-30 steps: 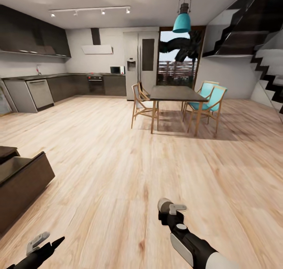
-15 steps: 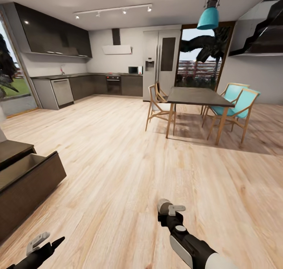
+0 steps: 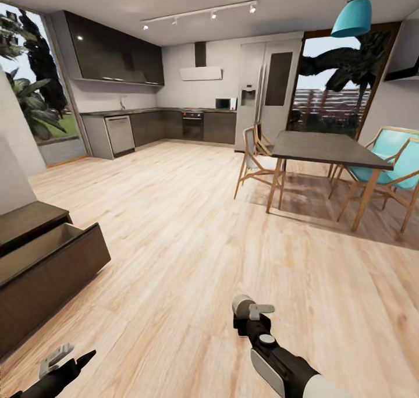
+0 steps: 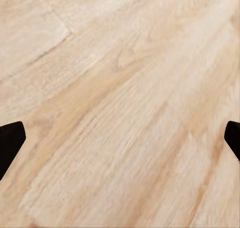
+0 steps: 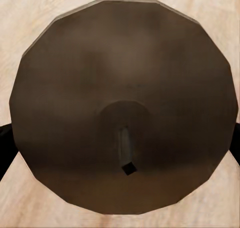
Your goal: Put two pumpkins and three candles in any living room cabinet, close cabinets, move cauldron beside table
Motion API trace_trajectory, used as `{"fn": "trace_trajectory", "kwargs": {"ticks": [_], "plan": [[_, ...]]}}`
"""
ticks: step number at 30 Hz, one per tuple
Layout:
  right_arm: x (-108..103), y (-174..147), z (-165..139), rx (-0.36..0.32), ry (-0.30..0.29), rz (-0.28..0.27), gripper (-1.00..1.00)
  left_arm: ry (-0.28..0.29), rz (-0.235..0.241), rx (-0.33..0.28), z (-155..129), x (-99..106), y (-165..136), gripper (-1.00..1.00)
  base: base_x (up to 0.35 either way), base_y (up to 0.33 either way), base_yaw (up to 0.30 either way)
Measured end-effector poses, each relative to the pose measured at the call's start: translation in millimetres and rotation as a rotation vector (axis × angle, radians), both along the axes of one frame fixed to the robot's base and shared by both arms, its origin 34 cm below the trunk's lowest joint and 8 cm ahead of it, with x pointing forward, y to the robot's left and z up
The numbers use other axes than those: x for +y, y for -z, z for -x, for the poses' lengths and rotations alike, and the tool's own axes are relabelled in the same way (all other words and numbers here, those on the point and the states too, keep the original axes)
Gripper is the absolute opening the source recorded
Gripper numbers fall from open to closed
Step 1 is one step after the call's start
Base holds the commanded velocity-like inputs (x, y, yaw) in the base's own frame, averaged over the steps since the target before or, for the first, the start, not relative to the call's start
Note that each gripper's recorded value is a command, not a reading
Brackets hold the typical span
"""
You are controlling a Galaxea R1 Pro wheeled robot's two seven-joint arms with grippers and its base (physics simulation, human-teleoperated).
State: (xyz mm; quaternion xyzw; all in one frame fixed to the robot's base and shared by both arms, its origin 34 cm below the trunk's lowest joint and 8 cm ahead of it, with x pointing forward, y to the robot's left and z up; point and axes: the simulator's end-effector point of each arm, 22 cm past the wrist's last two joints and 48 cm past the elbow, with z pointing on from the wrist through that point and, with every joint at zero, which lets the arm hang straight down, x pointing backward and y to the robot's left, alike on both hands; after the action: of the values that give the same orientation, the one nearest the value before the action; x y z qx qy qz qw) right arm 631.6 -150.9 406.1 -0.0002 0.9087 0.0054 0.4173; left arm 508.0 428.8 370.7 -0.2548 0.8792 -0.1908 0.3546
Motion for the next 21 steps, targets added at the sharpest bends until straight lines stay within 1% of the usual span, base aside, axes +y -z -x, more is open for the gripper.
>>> {"fn": "trace_trajectory", "kwargs": {"ticks": [3, 5, 15, 21], "plan": [[-1.4, 1.4, 0.8, 0.003, 0.000, 0.004, -1.00, 0.000, -0.001, 0.000, 0.0, 0.4, -0.2, 1.00, 0.282, -0.140, 0.260], [-2.4, 1.5, 0.8, 0.002, 0.000, 0.006, -1.00, 0.000, 0.000, 0.000, -0.1, 0.3, -0.2, 1.00, 0.282, -0.073, 0.147], [-2.4, 0.5, 0.0, -0.004, 0.001, 0.006, -1.00, 0.000, -0.001, 0.000, -0.1, 0.3, -0.2, 1.00, 0.282, -0.009, 0.029], [-2.6, 1.3, 0.5, -0.002, 0.002, 0.006, -1.00, 0.000, 0.000, 0.000, -0.1, -0.3, -0.1, 1.00, 0.279, 0.000, 0.228]]}}
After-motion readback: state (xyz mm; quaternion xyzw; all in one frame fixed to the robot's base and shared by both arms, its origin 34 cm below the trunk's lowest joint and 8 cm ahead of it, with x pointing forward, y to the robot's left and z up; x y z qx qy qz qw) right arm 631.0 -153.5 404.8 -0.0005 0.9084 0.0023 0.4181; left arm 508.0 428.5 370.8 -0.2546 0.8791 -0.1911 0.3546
